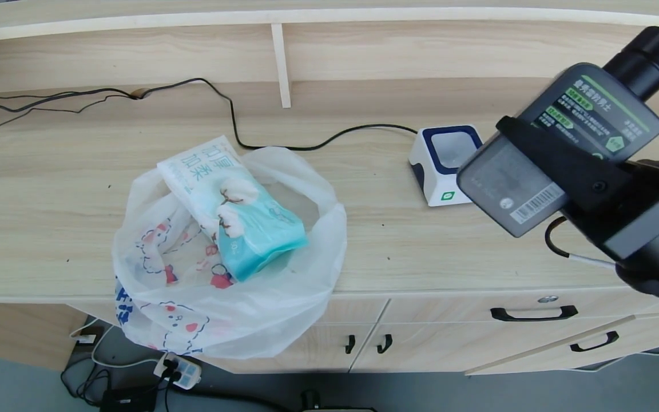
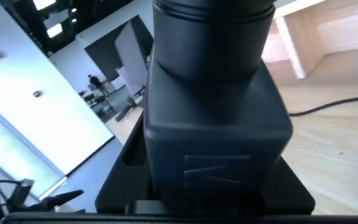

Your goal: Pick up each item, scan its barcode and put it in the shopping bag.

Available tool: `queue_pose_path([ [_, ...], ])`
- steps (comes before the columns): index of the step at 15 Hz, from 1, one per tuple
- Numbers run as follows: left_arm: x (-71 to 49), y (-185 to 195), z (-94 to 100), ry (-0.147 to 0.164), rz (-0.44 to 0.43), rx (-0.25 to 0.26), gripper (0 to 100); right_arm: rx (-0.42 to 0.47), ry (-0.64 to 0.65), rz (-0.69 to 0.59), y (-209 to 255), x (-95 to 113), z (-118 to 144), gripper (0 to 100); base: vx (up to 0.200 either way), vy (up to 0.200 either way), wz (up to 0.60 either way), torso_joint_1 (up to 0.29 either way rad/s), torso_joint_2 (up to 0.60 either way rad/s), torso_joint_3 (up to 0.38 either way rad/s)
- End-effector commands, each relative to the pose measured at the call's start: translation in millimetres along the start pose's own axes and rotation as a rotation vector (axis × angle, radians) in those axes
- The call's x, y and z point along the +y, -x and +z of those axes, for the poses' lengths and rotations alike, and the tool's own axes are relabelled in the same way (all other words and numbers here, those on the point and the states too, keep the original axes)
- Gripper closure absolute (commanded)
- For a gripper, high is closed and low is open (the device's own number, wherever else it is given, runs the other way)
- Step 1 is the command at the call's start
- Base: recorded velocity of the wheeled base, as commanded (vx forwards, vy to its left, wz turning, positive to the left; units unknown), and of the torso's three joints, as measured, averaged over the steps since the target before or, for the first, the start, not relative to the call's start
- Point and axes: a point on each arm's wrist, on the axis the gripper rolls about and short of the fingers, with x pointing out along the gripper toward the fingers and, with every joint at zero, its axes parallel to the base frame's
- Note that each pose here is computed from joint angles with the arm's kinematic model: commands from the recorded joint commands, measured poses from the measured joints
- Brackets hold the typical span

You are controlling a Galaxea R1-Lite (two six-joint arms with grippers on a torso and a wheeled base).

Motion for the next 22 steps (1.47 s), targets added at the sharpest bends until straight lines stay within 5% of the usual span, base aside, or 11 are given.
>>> queue_pose_path([
  [1,0.0,0.0,0.1,0.000,0.001,0.000,0,0.051,-0.082,0.106,-13.8,25.3,-7.9,100,0.000,0.000,0.00,0.000,0.00,0.000],
  [9,0.0,0.0,0.1,-0.003,0.001,0.000,0,0.068,-0.204,0.259,-46.0,62.2,-2.2,100,0.000,0.000,0.00,0.000,0.00,0.000],
  [22,0.0,0.0,0.1,-0.003,0.001,0.000,0,0.066,-0.204,0.258,-37.8,70.0,-1.2,100,0.000,0.000,0.00,0.000,0.00,0.000],
])
